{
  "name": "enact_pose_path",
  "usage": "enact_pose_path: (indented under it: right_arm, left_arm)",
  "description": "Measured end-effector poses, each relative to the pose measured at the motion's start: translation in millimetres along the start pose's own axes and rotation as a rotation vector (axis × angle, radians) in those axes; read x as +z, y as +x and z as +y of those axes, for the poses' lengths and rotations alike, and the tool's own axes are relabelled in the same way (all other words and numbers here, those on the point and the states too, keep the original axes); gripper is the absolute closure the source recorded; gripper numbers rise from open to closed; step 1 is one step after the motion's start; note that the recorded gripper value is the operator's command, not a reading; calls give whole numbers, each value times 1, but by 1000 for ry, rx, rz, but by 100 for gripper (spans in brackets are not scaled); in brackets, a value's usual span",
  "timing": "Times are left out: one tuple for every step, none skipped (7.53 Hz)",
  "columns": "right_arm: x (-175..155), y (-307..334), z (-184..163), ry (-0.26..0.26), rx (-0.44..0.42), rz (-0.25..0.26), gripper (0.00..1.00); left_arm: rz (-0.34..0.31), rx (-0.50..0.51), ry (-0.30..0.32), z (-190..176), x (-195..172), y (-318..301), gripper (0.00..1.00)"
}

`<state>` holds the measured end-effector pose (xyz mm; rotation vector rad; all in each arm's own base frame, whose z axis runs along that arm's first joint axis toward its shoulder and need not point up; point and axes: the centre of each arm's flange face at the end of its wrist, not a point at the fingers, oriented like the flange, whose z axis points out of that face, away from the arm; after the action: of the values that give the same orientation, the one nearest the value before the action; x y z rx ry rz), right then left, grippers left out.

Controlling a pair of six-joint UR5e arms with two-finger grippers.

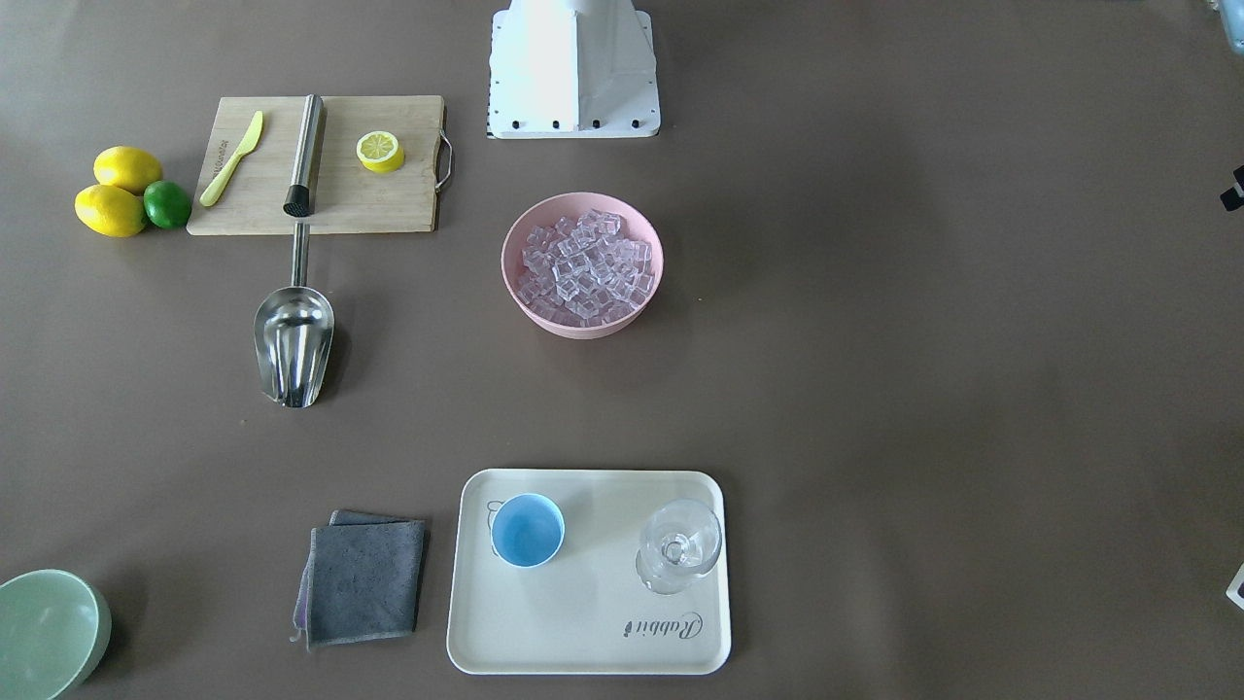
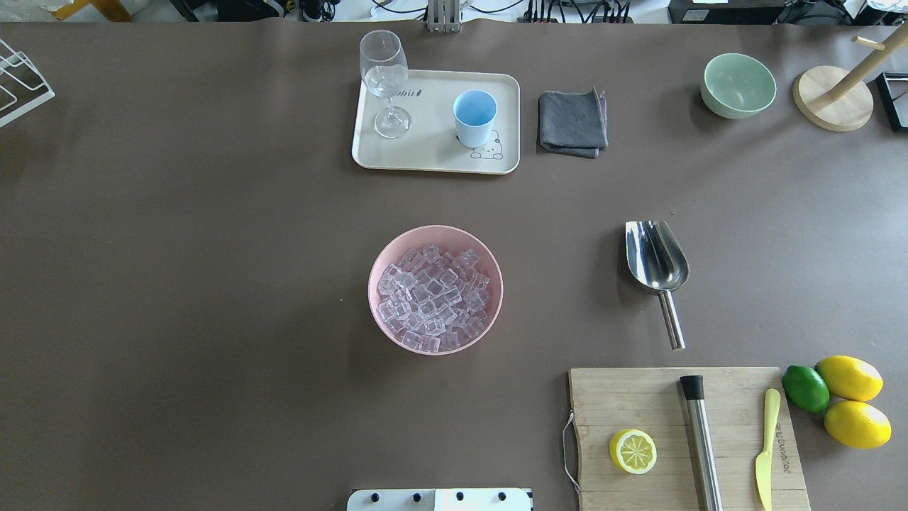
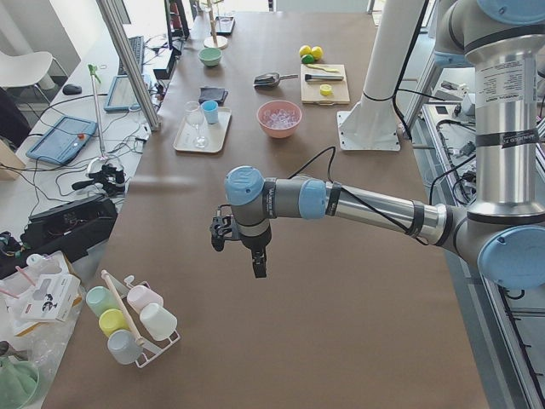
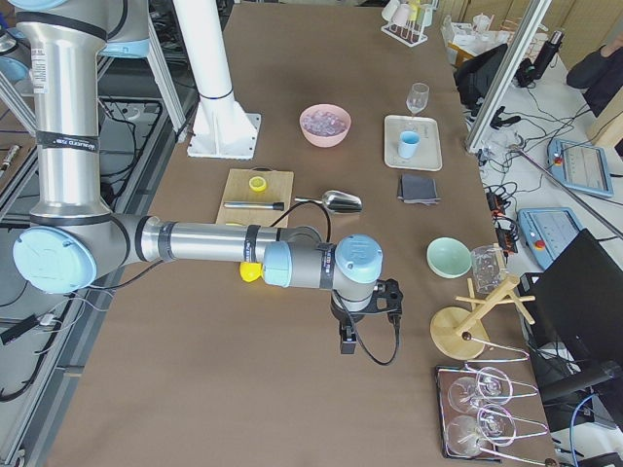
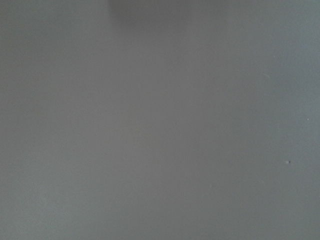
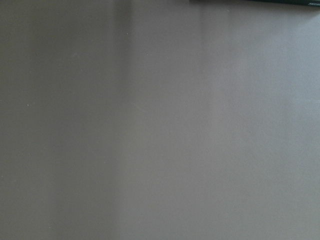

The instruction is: Put ice in cup with scoop

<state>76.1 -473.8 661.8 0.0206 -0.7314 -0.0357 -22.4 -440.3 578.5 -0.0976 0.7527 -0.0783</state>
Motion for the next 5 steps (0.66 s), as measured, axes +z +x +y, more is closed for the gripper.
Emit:
enact_pose_path:
  right_arm:
    - [0, 0, 0, 0, 0, 0, 0]
    - [0, 0, 0, -1, 0, 0, 0]
    - [0, 0, 0, 0, -1, 0, 0]
    - [-1, 0, -1, 1, -2, 0, 0]
    - [-2, -2, -1, 4, -4, 0, 0]
  left_arm:
    - [0, -1, 0, 0, 0, 0, 2]
    - [0, -2, -1, 0, 0, -1, 1]
    - [4, -5, 1, 0, -1, -2, 2]
    - [19, -10, -4, 1, 0, -3, 2]
    - [36, -18, -16, 0, 4, -5, 2]
